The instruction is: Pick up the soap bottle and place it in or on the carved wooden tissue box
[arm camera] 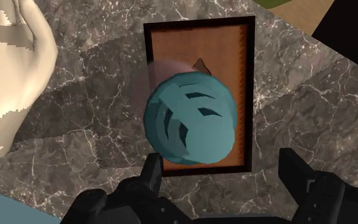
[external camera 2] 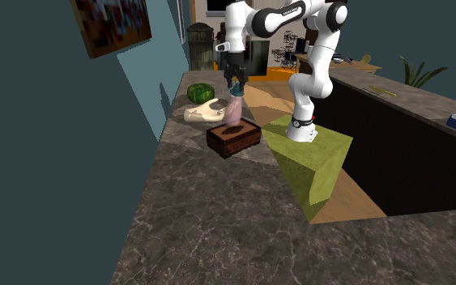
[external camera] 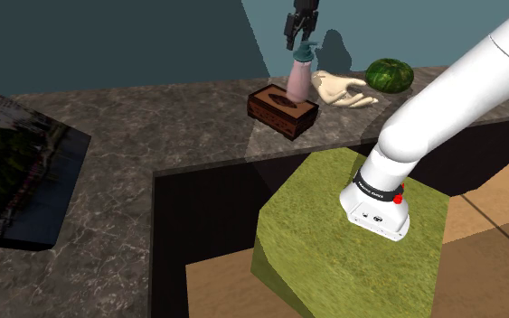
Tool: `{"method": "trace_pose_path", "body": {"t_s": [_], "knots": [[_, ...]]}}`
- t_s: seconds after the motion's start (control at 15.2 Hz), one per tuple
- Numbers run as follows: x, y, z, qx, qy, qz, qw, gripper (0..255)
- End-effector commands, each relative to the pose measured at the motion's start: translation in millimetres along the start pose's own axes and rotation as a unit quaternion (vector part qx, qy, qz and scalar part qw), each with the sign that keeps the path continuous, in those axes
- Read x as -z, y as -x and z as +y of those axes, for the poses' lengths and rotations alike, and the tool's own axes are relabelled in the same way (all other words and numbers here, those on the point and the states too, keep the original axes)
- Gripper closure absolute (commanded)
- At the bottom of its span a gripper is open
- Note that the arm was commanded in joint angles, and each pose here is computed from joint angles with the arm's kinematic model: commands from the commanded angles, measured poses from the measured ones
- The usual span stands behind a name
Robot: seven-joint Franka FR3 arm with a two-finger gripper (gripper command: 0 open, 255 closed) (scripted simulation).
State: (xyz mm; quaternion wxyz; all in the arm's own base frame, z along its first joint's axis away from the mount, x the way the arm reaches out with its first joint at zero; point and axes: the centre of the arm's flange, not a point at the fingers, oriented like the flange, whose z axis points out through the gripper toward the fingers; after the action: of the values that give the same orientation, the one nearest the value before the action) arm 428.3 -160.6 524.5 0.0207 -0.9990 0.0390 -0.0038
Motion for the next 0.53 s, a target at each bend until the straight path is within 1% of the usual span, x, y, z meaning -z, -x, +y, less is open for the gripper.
{"method": "trace_pose_path", "body": {"t_s": [0.0, 0.13, 0.4, 0.46], "knots": [[-1, 0, 0, 0.000, 0.000, -0.001, 1.0000, 0], [-1, 0, -1, 0.000, 0.000, -0.001, 1.0000, 0], [49, 0, -1, 0.000, 0.000, -0.001, 1.0000, 0], [49, 0, -1, 0.000, 0.000, -0.001, 1.0000, 0]]}}
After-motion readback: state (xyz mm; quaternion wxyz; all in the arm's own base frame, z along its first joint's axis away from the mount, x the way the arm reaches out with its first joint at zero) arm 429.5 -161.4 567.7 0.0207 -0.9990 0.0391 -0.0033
